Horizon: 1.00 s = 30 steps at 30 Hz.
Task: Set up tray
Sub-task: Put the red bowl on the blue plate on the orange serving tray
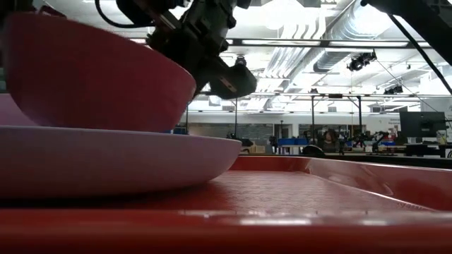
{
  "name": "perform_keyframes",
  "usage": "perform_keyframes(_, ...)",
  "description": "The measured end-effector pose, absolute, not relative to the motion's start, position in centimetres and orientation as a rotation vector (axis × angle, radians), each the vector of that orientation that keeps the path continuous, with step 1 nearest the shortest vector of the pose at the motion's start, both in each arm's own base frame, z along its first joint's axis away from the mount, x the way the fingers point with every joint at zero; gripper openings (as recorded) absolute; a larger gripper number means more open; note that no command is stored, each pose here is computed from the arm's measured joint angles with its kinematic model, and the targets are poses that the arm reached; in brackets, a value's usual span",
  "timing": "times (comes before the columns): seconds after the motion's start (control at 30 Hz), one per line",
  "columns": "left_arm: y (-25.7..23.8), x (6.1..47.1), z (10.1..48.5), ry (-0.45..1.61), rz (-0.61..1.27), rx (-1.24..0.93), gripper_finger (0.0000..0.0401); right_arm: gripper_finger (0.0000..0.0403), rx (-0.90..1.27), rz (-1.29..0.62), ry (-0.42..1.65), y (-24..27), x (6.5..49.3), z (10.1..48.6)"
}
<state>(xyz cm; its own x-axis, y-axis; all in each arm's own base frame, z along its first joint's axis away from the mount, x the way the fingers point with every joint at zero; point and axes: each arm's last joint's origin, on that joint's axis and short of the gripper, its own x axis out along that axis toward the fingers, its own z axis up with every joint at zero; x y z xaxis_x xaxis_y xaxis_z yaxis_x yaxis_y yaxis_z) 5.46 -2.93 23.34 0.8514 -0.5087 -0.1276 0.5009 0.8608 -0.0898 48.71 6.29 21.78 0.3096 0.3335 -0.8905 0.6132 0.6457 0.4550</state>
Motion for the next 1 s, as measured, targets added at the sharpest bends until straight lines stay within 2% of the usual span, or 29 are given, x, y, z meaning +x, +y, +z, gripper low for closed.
perform_keyframes(1.0,-2.93,5.46,23.35,0.149,-0.532,-0.054,0.0085,0.0000,0.893,-0.222,1.292,5.60,49.00,21.12)
